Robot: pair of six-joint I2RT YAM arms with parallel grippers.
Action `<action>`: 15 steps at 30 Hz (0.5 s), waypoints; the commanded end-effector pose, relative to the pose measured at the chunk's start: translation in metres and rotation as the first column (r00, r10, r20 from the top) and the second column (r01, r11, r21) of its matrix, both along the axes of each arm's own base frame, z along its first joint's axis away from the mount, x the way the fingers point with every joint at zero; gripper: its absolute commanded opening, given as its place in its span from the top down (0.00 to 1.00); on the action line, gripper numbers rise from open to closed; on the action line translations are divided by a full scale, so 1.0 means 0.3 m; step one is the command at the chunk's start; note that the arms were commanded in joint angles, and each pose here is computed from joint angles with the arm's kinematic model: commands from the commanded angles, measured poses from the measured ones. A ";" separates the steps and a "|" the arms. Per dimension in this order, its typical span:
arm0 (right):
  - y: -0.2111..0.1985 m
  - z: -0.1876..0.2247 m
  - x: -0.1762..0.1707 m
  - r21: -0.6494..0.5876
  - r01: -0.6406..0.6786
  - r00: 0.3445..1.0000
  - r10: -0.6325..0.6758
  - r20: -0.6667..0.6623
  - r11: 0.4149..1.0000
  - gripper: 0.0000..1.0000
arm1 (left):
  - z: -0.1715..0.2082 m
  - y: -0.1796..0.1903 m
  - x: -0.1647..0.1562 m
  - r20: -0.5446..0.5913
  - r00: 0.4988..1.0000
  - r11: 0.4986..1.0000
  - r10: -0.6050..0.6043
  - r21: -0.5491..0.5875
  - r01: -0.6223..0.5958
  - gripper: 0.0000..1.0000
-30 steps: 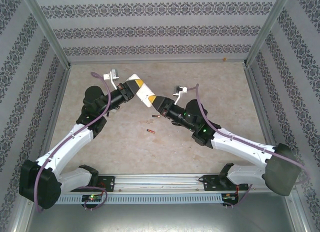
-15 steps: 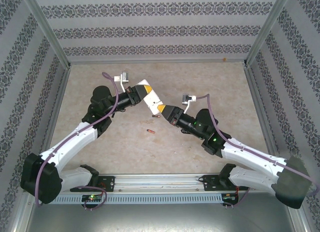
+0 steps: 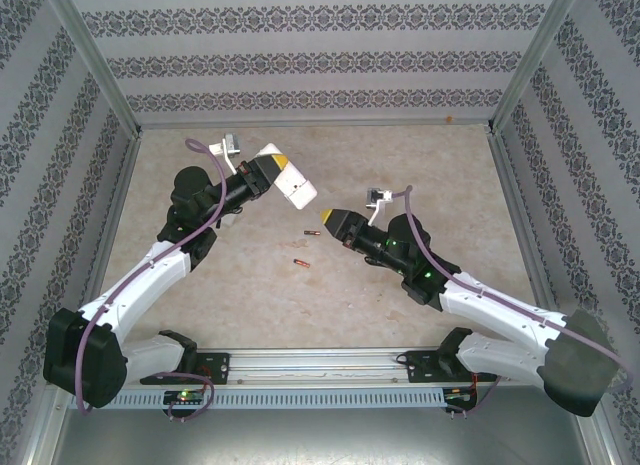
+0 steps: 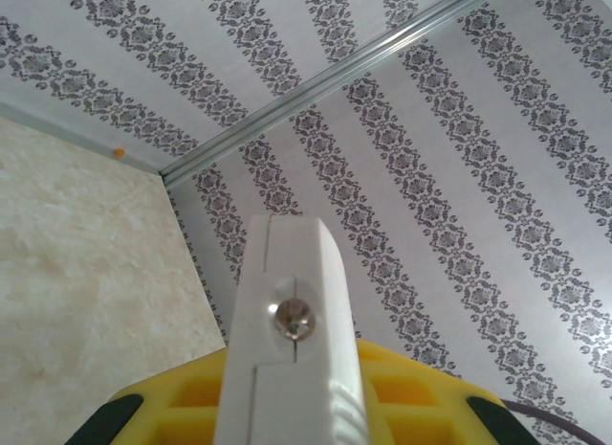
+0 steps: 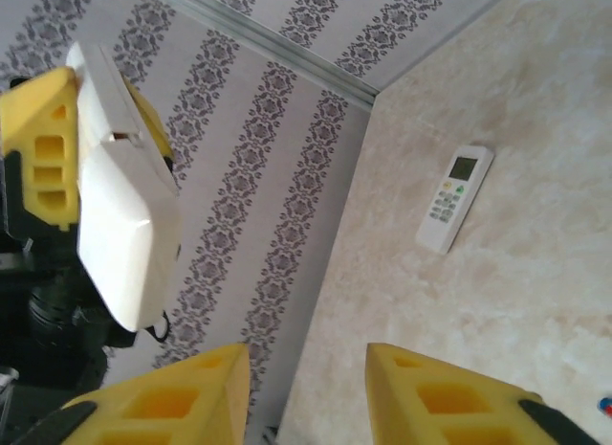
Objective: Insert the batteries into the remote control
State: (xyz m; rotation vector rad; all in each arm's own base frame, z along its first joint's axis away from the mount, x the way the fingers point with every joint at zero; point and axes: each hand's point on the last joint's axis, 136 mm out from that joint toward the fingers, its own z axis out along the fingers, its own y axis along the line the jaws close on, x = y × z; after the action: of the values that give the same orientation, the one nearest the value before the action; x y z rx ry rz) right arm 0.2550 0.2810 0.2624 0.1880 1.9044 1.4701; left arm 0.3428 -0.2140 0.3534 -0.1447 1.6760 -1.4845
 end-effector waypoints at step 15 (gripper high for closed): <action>0.184 0.212 0.071 0.183 -0.098 0.994 0.087 0.067 0.978 0.61 | 0.073 0.014 -0.024 0.093 0.996 1.000 0.015 0.006 -0.015 1.00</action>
State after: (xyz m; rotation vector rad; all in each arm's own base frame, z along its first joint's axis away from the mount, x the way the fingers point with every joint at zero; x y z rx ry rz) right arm 0.2796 0.3290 0.3059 0.1652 1.8136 1.6215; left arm 0.3434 -0.2135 0.3513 -0.1314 1.6805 -1.4610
